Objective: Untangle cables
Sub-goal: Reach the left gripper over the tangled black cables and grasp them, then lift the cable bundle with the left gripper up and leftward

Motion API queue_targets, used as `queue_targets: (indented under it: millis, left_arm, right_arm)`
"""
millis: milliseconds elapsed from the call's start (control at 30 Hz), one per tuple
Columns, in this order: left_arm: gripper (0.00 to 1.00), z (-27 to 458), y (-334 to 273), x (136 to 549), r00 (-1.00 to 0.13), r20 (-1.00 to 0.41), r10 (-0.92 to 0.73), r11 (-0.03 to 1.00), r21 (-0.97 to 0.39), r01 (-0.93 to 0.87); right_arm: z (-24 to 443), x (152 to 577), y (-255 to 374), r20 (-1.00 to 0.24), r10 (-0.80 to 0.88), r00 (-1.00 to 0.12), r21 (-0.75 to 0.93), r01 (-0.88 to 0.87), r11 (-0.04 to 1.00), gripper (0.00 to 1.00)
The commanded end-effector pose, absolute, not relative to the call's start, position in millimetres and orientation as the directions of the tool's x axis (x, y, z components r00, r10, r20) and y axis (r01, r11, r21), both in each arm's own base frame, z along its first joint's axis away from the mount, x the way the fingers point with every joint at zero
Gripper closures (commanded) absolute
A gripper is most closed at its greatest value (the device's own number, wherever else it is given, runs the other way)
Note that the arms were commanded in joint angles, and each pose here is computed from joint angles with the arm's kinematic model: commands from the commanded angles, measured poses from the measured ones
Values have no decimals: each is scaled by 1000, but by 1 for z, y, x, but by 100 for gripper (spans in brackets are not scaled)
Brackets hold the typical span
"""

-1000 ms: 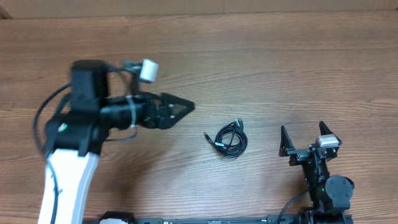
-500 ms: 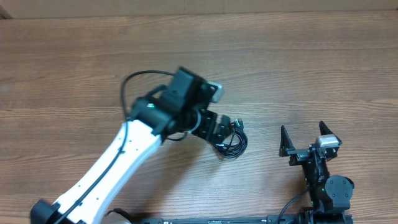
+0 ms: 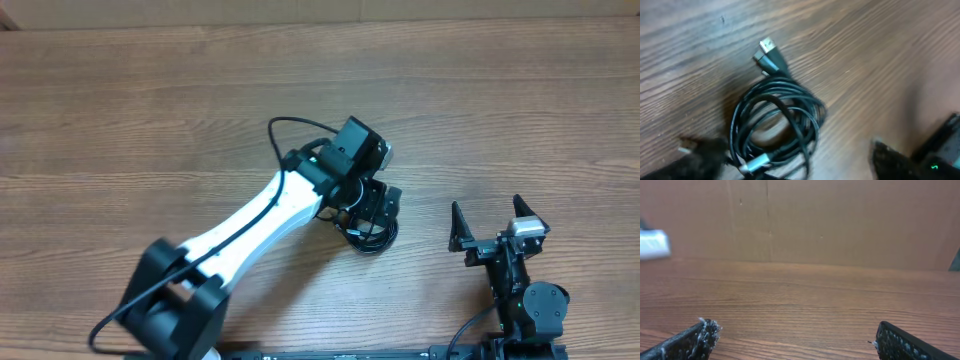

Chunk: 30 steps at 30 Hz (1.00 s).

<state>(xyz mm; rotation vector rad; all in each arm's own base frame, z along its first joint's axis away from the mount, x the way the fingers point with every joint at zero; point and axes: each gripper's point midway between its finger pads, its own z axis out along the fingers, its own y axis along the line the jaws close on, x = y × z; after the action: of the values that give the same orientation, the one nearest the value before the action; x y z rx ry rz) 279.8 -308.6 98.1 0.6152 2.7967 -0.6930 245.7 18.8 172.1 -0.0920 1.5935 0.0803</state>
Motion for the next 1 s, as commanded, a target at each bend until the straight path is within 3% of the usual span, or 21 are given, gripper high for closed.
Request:
queue_targets:
  millis: [0,33,133,167,300,333,600,800,833,967]
  left_arm:
    - [26,81,-312,285,-921,-233,313,832,-400,384]
    - [44,73,-313,285,-924,-220,313,835,-399,379]
    - [69,72,-315,287,-923,-225,313,833,-402,380]
    - [76,73,-316,288,-922,-230,312,830,-406,383]
    - [88,80,-322,287,-919,-239,314,807,-443,391]
    - [96,82,-324,287,-918,-242,315,802,-449,394]
    - [96,165,-339,286,-897,-313,311,731,-525,436]
    - [96,287,-359,270,-822,-489,291,513,-646,566]
    - [96,325,-357,265,-787,-558,263,468,-640,610]
    - [96,389,-343,253,-716,-673,183,408,-611,678]
  right_arm:
    - [169,246,18,-1000,-7,-25,-4,-103,995,0]
    - [169,246,18,-1000,-7,-25,-4,-103,995,0]
    - [169,246,18,-1000,-7,-25,-4,-103,995,0]
    - [169,246,18,-1000,-7,-25,-4,-103,995,0]
    - [169,246,18,-1000,-7,-25,-4,-103,995,0]
    - [169,246,18,-1000,-7,-25,-4,-103,995,0]
    - [169,246,18,-1000,-7,-25,-4,-103,995,0]
    - [169,246,18,-1000,-7,-25,-4,-103,995,0]
    - [170,246,18,-1000,-7,-25,-4,-103,995,0]
    - [170,246,18,-1000,-7,-25,-4,-103,995,0]
